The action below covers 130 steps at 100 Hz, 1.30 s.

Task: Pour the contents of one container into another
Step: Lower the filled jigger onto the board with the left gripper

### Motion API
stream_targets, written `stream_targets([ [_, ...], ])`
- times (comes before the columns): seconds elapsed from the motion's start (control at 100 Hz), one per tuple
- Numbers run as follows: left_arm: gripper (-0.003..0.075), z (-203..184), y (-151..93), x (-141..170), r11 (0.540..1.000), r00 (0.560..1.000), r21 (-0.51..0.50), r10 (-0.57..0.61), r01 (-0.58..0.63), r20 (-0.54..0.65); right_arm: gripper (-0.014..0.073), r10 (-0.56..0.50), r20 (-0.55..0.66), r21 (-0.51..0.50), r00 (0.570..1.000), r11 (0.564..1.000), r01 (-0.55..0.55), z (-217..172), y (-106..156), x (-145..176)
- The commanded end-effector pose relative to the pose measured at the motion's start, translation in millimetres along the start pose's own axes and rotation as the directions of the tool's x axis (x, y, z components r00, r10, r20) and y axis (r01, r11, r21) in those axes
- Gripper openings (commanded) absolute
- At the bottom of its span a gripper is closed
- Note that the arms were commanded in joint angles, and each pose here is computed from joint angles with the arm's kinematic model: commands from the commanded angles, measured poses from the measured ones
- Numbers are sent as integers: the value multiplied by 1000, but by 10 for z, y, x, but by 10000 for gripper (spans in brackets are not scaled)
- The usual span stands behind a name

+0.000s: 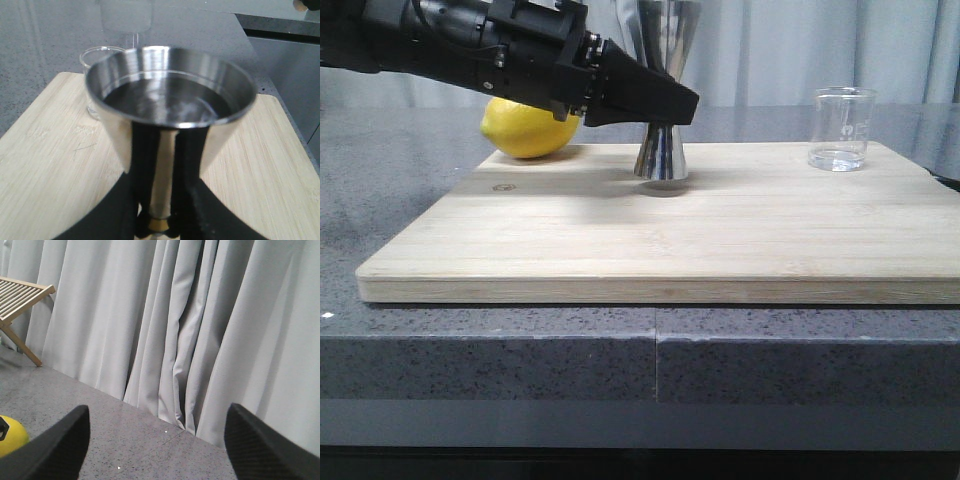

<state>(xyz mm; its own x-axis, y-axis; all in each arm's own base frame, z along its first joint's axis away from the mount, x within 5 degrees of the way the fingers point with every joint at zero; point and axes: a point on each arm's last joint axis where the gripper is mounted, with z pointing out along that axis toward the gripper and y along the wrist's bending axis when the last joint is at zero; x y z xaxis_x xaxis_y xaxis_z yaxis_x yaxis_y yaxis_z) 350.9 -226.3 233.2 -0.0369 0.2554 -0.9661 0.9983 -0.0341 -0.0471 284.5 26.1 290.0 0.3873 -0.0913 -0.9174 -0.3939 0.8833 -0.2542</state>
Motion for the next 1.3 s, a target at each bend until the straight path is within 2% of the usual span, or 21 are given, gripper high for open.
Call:
stream_targets([
  [0.0, -21, -118, -149, -411, 997, 989, 56, 48, -56, 137, 510, -18, 182, 12, 983, 1000, 17, -11, -35, -285],
  [0.38, -21, -133, -130, -438, 998, 984, 38, 50, -57, 170, 510, -18, 182, 12, 983, 1000, 17, -11, -35, -285],
  [0.64, -21, -139, -115, -473, 995, 974, 11, 94, -98, 207, 510, -18, 182, 12, 983, 1000, 17, -11, -35, -285],
  [1.29, -21, -89, -97, -275, 997, 971, -7, 80, -80, 226, 510, -18, 182, 12, 983, 1000, 17, -11, -35, -285],
])
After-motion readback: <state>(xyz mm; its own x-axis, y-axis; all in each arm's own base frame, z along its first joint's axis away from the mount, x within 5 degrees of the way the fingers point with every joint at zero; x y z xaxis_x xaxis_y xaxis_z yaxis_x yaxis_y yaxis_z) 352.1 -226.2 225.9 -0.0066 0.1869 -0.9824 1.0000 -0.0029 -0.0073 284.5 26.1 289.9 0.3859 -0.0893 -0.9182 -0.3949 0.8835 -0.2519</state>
